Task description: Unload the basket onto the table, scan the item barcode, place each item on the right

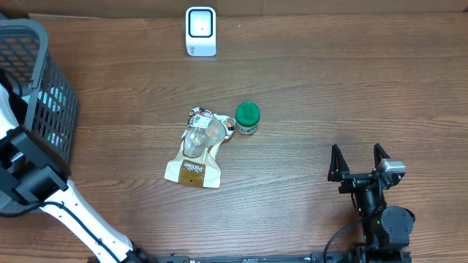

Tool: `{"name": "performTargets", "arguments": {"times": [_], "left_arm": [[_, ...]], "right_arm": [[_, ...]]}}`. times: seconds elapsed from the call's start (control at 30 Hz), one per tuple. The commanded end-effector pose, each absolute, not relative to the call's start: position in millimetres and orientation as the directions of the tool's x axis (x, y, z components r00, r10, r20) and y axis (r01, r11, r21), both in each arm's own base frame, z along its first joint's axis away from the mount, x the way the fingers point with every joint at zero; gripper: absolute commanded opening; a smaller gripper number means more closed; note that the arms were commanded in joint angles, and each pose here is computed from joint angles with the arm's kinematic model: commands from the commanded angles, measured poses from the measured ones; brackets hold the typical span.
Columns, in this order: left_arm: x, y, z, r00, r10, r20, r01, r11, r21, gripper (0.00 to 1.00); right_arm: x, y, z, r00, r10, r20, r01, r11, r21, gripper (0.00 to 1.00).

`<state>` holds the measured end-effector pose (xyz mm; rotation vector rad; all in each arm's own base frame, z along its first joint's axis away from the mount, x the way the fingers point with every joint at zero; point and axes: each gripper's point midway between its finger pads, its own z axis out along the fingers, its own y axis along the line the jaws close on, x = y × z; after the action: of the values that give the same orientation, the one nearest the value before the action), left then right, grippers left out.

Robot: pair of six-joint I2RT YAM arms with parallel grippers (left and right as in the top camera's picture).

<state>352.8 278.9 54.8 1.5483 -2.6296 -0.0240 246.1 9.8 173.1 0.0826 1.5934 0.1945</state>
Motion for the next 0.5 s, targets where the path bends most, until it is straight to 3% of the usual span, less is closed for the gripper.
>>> {"name": "performTargets", "arguments": {"times": [0.0,0.17,0.3,0.47], "left_arm": [[373.1,295.6,121.4,-0.519,-0.849,-0.098,-0.853,0.522,-0.003,0.05],[377.3,286.8,231.8,-0.500,-0.806,-0.315,-0.829,0.551,-0.095,0.05],[373.5,248.2,318.9,-0.521,-0.710,-0.474,-0.719,0.664,-0.205,0.04],[356.5,191.4,386.9,-0.527,-0.601,-0.602,-0.603,0.763,-0.233,0.04]], "right_arm": [[246.1,11.0,171.3,-0.031,0.172,-0.985,-0.074,0.982,0.174,1.00],[246.1,11.0,171.3,-0.031,0.172,-0.985,-0.074,0.982,0.174,1.00],[246.1,11.0,171.3,-0.031,0.172,-0.985,-0.074,0.982,0.174,1.00],[246.1,10.9,171.3,-0.030,0.172,-0.985,-0.074,0.982,0.174,1.00]]}}
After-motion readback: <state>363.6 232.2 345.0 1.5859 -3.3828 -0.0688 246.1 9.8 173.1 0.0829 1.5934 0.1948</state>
